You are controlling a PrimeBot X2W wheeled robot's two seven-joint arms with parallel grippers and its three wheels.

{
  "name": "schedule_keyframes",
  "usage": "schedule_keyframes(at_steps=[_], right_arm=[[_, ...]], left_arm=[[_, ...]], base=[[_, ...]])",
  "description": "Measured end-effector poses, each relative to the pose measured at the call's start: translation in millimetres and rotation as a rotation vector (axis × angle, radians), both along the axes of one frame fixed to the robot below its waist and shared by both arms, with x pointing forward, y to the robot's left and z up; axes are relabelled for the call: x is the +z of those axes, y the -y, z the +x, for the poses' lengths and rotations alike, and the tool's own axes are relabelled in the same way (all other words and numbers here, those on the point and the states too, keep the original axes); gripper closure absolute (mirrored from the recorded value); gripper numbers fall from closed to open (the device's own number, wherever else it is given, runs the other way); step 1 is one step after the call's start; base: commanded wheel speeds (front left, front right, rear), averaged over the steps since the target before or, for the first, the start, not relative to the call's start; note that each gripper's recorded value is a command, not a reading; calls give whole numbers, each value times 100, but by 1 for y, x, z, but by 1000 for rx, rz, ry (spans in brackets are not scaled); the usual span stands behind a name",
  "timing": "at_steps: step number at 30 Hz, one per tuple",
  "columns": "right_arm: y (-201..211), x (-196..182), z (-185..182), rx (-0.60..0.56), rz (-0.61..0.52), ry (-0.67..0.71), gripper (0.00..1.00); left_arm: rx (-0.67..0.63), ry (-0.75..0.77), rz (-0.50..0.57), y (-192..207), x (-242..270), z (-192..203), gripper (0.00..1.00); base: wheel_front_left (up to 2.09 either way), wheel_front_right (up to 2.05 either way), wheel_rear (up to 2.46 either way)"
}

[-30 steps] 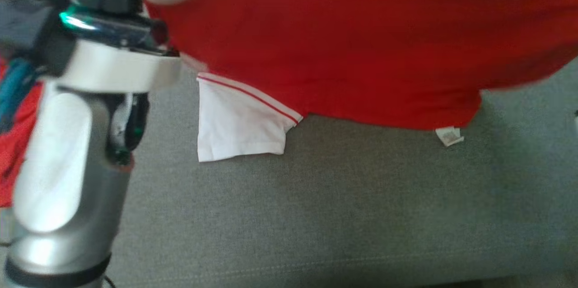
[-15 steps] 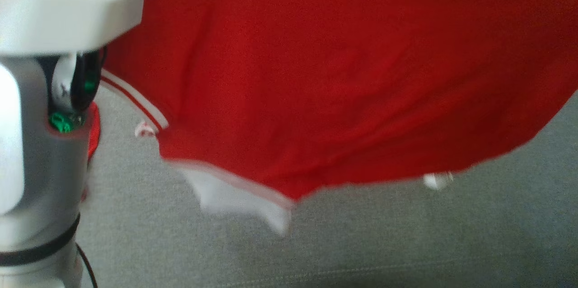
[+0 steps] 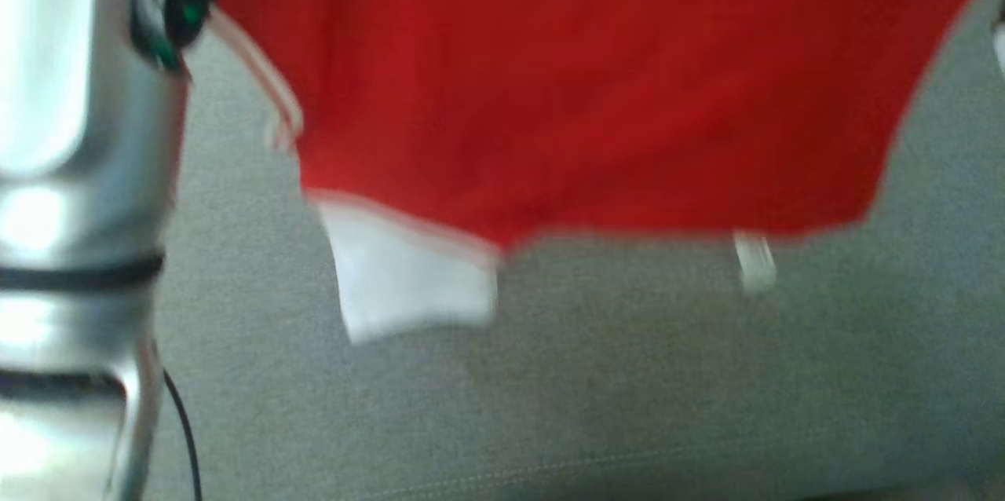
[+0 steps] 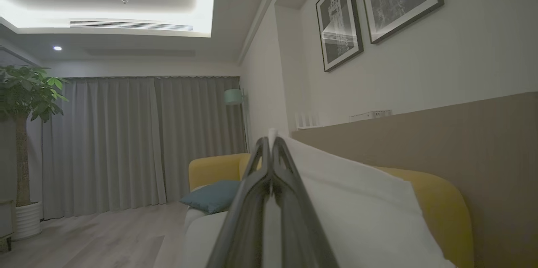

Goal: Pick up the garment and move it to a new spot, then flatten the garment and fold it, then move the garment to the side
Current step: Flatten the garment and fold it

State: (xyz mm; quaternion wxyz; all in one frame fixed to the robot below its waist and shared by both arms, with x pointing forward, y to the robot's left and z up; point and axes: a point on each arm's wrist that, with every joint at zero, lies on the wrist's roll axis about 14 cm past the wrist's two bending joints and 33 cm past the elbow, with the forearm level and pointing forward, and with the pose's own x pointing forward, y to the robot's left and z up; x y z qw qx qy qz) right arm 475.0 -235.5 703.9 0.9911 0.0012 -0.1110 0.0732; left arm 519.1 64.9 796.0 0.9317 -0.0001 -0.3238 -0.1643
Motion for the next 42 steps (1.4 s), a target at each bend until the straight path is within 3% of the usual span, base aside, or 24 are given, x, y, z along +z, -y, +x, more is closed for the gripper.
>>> schedule_keyframes(at_steps=[7, 11, 14, 20, 25, 30, 34, 42], right_arm=[[-12, 32, 52, 11, 30, 108, 100], [-27, 20, 84, 27, 9, 110, 100], [-45, -18, 109, 52, -19, 33, 100], [-60, -129, 134, 59, -8, -222, 100], [-78, -169, 142, 103, -20, -286, 100], [-85, -184, 134, 133, -17, -304, 100], [-82, -210, 105, 150, 4, -356, 100], [-73, -267, 18, 165, 55, -486, 100]], left_arm=[[55, 1, -3, -3, 19, 50, 100], [81, -120, 18, -2, -15, 83, 100], [89, -268, 20, 1, -71, 105, 100], [108, -582, 10, -3, -202, 123, 100], [122, -723, -8, -10, -269, 124, 100], [117, -732, -12, -9, -282, 118, 100], [119, -720, -45, -17, -286, 98, 100], [172, -758, -95, -48, -328, 11, 100]], base=[[0, 0, 0], [0, 0, 0], [0, 0, 0], [0, 0, 0], [0, 0, 0], [0, 0, 0], [0, 0, 0], [0, 0, 0]])
